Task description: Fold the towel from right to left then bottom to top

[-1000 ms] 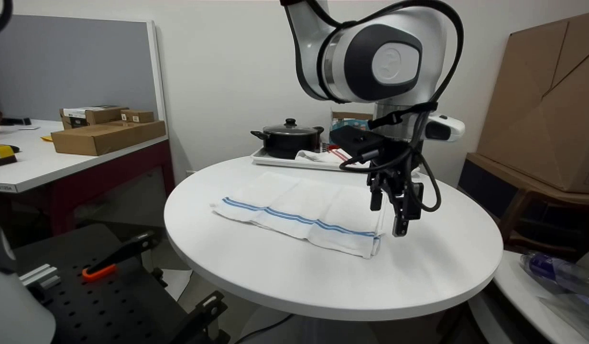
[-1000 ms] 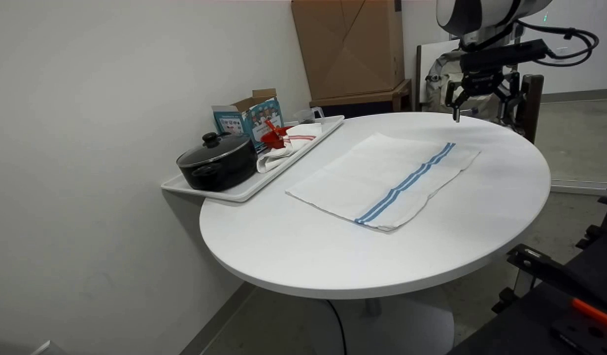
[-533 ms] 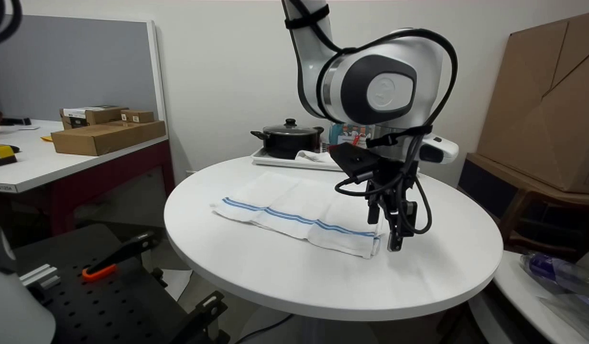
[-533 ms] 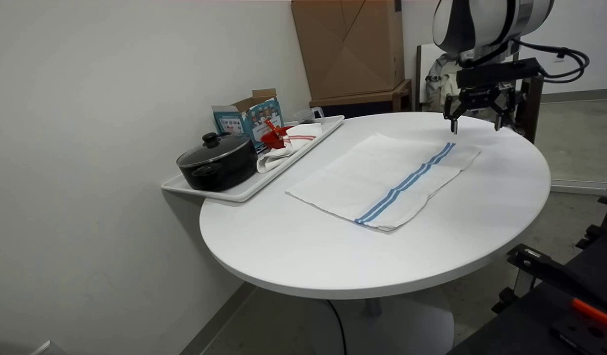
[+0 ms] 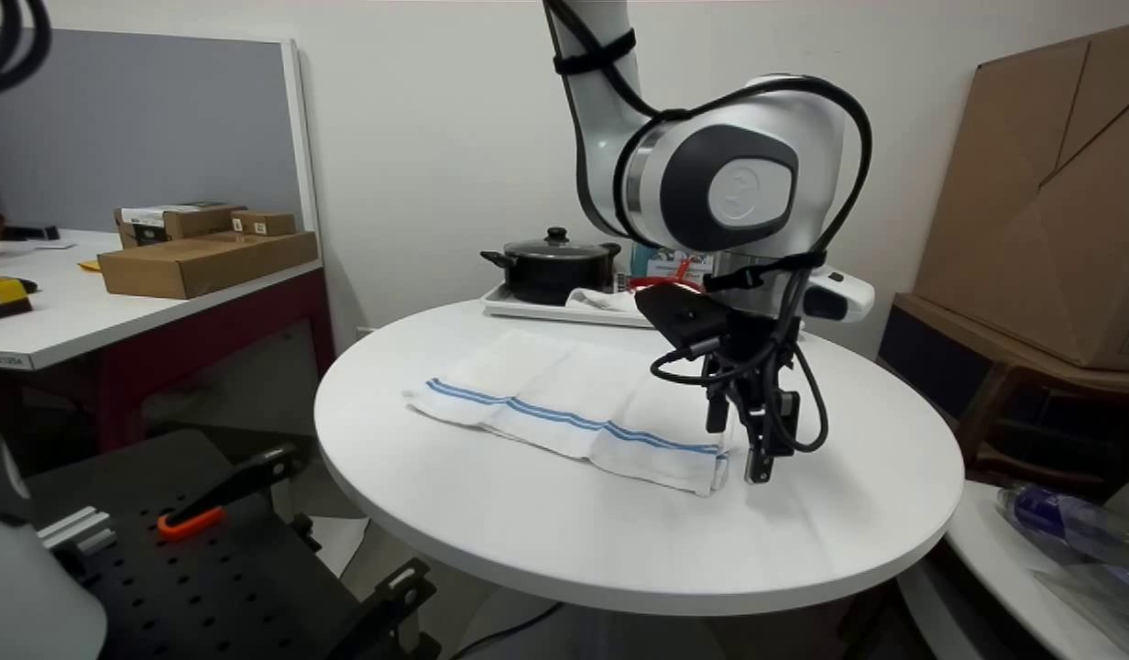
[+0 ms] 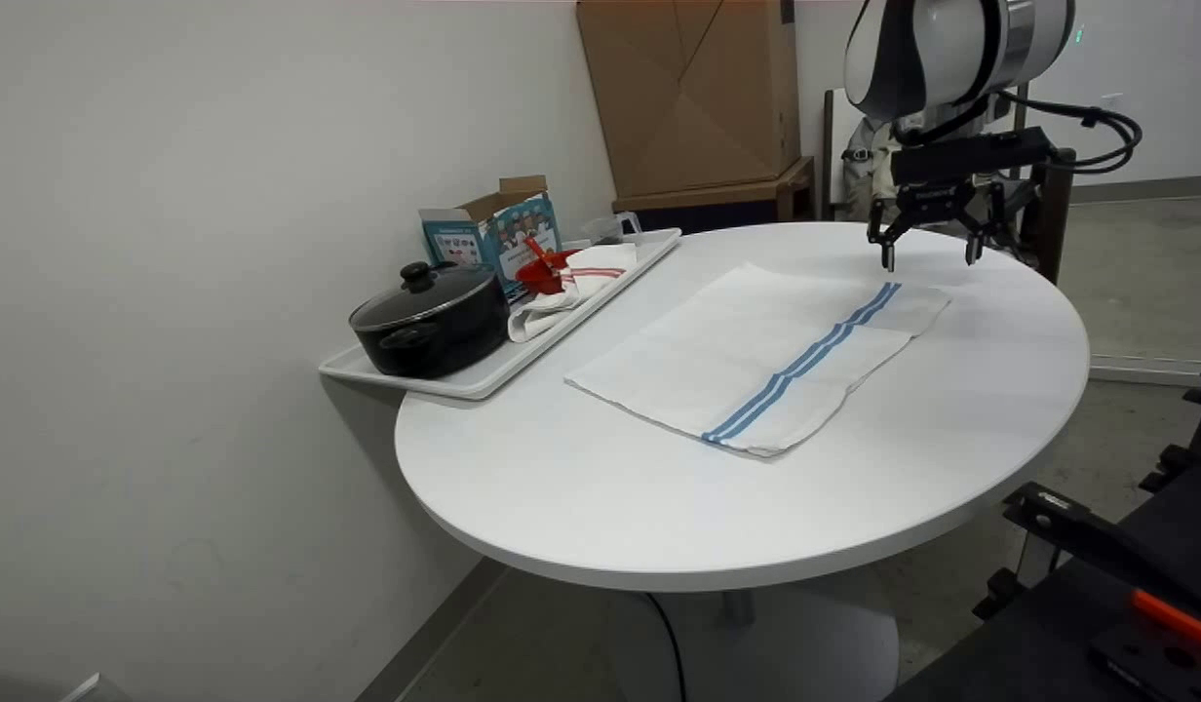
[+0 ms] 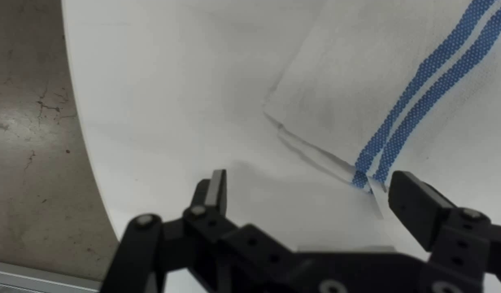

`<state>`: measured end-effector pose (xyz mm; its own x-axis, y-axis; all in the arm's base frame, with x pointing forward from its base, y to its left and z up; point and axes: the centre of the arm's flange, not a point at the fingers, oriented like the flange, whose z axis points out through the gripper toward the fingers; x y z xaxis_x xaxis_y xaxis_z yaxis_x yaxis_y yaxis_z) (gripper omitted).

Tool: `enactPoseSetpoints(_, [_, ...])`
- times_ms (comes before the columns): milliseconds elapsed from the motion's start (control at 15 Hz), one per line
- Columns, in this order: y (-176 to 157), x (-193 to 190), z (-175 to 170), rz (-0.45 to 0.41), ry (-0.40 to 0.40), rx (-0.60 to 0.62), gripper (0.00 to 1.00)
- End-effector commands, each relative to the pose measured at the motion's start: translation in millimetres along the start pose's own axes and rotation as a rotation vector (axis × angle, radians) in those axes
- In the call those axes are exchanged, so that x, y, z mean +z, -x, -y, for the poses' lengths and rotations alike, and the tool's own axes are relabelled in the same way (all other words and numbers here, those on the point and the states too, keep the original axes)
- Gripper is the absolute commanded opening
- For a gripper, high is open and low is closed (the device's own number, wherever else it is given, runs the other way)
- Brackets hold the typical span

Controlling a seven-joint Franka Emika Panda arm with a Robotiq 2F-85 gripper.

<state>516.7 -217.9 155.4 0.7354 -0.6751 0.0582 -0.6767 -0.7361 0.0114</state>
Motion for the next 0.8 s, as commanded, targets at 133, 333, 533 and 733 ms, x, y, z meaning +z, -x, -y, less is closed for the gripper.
enactPoseSetpoints(133, [11,21,19,0.027,-0.011,-0.042,1.0])
enactPoseSetpoints(333, [9,20,23,0.036,-0.009,-0.061,0.84])
enactPoseSetpoints(533, [17,25,27,0.037,-0.02,-0.06,0.6])
enactPoseSetpoints(733, [9,18,22,0.034,-0.021,-0.045,0.36])
